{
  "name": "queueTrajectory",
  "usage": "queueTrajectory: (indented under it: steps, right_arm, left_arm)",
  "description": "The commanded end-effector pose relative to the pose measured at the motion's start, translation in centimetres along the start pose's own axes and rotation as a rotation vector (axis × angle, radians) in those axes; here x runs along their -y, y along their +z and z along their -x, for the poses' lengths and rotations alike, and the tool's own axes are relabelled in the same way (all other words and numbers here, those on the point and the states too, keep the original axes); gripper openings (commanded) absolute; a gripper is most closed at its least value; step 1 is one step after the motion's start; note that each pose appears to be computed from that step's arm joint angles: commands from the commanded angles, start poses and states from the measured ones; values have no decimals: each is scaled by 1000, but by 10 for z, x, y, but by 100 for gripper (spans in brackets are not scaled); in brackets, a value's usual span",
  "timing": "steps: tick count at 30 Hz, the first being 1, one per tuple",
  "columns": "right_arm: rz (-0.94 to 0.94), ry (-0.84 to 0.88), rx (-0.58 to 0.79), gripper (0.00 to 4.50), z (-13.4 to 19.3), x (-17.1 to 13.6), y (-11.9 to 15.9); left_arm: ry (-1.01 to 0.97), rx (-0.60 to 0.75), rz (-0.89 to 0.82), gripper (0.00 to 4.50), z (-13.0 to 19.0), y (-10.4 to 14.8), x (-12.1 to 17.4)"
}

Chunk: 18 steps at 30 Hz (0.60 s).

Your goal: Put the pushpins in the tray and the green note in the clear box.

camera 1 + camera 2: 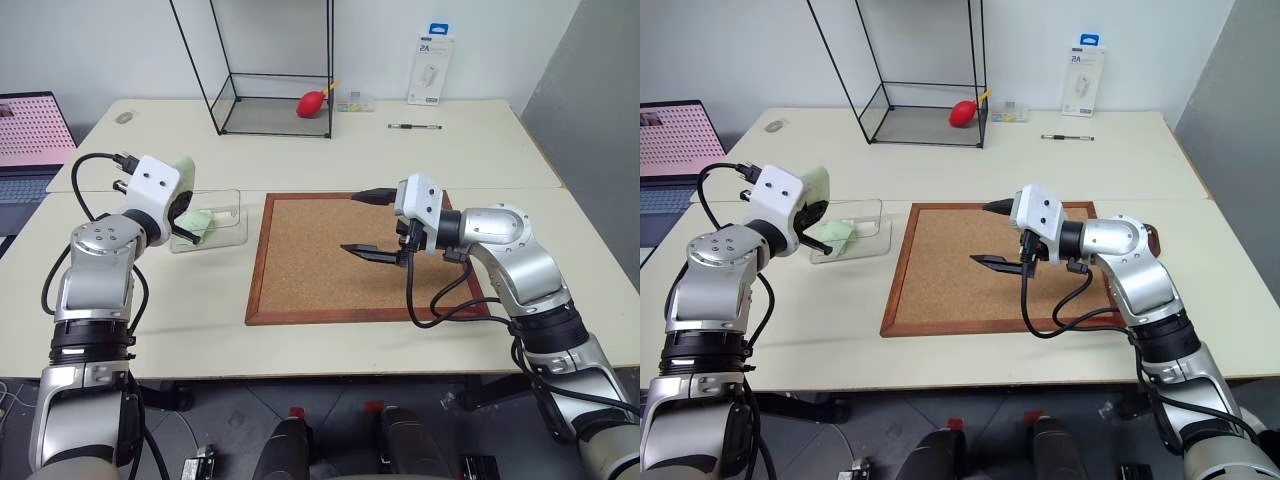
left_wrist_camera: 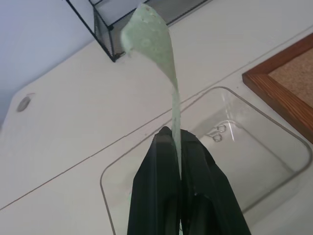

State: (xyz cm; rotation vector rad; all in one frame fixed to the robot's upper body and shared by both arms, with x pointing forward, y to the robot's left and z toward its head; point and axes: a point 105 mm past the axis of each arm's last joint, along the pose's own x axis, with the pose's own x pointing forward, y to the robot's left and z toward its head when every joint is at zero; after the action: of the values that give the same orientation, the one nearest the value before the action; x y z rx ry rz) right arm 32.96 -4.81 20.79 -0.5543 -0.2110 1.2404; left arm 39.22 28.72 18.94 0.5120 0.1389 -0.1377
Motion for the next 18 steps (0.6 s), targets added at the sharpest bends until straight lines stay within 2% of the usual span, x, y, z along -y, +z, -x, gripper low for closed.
queueTrajectory:
  steps: [1,4,18]
  right_arm:
    - [57,-18,38,425,-1,6,18]
    - [57,-18,40,425,-1,6,19]
    - [62,-24,39,427,-1,8,19]
  left_arm:
    - [51,-4,57,0,2,2,-13]
    - [46,-25,93,0,1,-3,-12]
    - [32,-13,128,250,0,-1,-8]
